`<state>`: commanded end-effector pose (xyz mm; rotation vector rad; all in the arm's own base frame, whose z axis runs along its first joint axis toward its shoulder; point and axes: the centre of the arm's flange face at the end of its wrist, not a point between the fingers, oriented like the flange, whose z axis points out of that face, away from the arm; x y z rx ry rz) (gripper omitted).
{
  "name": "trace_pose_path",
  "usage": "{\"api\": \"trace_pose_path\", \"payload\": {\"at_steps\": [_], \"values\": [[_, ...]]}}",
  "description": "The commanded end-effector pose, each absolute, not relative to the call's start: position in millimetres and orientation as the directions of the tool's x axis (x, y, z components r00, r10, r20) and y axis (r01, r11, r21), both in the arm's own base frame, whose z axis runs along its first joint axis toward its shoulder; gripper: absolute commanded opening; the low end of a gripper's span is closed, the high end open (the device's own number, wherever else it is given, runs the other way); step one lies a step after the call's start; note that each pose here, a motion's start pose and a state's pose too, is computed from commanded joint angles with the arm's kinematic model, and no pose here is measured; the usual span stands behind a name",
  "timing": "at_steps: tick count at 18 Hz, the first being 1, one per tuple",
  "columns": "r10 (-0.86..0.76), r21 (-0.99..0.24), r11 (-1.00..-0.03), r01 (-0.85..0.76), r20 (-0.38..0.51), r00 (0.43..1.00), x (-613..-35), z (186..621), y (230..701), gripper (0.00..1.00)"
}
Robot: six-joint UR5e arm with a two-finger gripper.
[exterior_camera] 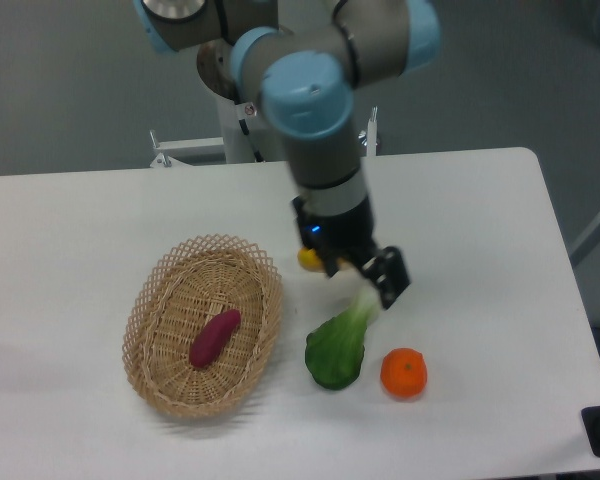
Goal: Place the sweet potato in the basket
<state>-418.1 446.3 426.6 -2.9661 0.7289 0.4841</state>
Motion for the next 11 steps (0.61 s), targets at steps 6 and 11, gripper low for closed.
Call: {"api": "trace_pose_path", "payload": {"at_steps": [6, 11], "values": [[-0.481, 0.011, -0.865, -0.502, -0.304, 0.822, -424, 428, 417, 1.0], [-0.476, -0.002, -0.866, -0.5, -0.306, 0.824, -420, 430, 412, 1.0]]}}
